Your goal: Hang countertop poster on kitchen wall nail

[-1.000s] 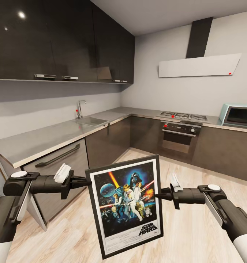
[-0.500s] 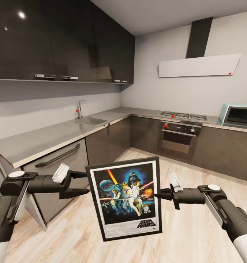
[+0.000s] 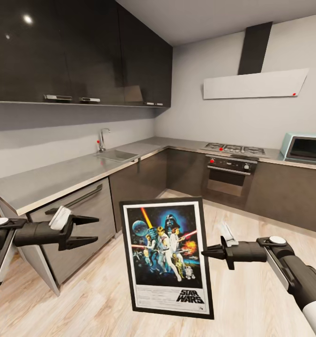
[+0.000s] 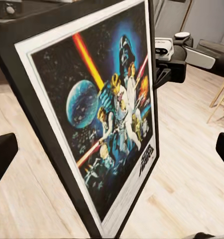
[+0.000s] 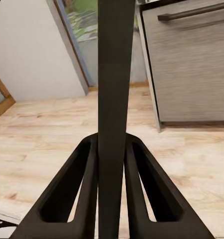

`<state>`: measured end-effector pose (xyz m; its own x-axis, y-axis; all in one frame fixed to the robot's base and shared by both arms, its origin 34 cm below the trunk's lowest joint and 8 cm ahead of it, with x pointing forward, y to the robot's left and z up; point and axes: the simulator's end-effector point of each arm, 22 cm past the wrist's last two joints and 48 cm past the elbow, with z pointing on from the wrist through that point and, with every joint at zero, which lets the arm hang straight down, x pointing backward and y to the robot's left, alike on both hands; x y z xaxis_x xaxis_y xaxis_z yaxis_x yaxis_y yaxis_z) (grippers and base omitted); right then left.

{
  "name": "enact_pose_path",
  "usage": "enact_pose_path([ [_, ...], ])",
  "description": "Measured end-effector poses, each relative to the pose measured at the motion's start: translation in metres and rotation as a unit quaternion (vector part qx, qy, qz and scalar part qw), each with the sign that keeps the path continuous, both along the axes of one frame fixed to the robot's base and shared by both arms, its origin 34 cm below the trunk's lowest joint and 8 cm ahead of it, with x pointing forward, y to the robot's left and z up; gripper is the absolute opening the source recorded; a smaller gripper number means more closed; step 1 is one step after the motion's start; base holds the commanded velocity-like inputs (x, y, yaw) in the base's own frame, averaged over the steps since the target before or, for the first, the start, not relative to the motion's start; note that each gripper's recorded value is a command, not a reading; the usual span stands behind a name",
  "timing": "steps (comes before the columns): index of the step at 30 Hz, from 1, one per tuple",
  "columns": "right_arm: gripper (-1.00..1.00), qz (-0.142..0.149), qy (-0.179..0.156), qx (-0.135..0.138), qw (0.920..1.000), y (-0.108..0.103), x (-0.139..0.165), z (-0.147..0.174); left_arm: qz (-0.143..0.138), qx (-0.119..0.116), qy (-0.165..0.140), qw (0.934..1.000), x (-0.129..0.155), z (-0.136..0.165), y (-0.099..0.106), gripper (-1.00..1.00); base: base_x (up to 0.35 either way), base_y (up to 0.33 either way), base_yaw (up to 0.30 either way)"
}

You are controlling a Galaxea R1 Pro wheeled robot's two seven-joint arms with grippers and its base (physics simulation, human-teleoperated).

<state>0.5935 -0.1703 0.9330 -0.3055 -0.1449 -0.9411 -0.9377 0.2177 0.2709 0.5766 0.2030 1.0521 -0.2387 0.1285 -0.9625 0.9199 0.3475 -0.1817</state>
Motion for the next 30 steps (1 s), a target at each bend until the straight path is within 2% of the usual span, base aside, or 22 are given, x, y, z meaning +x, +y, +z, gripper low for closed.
enact_pose_path([
  [3,-1.00,-0.003,-0.004,-0.009,0.9999,-0.012,0.000,-0.001,0.004,0.001,-0.002,1.0000,0.001,0.001,0.004,1.00,0.000,0.000,0.000],
  [6,-1.00,-0.002,-0.018,-0.014,0.9997,-0.016,0.000,-0.001,0.007,0.004,-0.003,1.0000,0.002,0.001,0.007,1.00,0.000,0.000,0.000],
  [10,-1.00,-0.004,-0.019,-0.019,0.9996,-0.022,0.000,-0.006,0.010,0.007,-0.003,0.9999,0.002,0.000,0.011,1.00,0.000,0.000,0.000],
  [12,-1.00,-0.021,-0.017,-0.027,0.9993,-0.042,0.003,-0.008,0.012,0.009,0.000,0.9999,0.004,-0.003,0.014,1.00,0.000,0.000,0.000],
  [14,-1.00,-0.043,-0.023,-0.022,0.9986,-0.059,0.009,-0.001,0.011,0.011,-0.002,0.9999,0.005,-0.008,0.015,1.00,0.000,0.000,0.000],
  [18,-1.00,-0.069,-0.033,-0.010,0.9970,-0.076,0.016,0.009,0.016,0.007,0.017,0.9997,0.012,-0.024,0.019,1.00,0.000,0.000,0.000],
  [20,-1.00,-0.091,-0.039,0.000,0.9951,-0.088,0.022,0.016,0.019,-0.001,0.038,0.9991,0.019,-0.045,0.019,1.00,0.000,0.000,0.000],
  [22,-1.00,-0.104,-0.037,0.006,0.9939,-0.096,0.026,0.017,0.016,-0.007,0.041,0.9990,0.021,-0.055,0.016,1.00,0.000,0.000,0.000],
  [24,-1.00,-0.138,-0.015,0.024,0.9901,-0.116,0.032,0.008,0.005,-0.025,0.044,0.9987,0.025,-0.083,0.004,1.00,0.000,0.000,0.000],
  [26,-1.00,-0.157,0.000,0.033,0.9870,-0.126,0.035,0.000,0.040,-0.029,0.061,0.9969,0.040,-0.121,0.005,1.00,0.000,0.000,0.000],
  [29,-1.00,-0.166,0.004,0.035,0.9855,-0.130,0.036,-0.005,0.063,-0.033,0.072,0.9949,0.048,-0.148,0.005,1.00,0.000,0.000,0.000],
  [30,-1.00,-0.174,0.008,0.034,0.9842,-0.133,0.038,-0.009,0.076,-0.034,0.078,0.9935,0.052,-0.165,0.004,1.00,0.000,0.000,0.000],
])
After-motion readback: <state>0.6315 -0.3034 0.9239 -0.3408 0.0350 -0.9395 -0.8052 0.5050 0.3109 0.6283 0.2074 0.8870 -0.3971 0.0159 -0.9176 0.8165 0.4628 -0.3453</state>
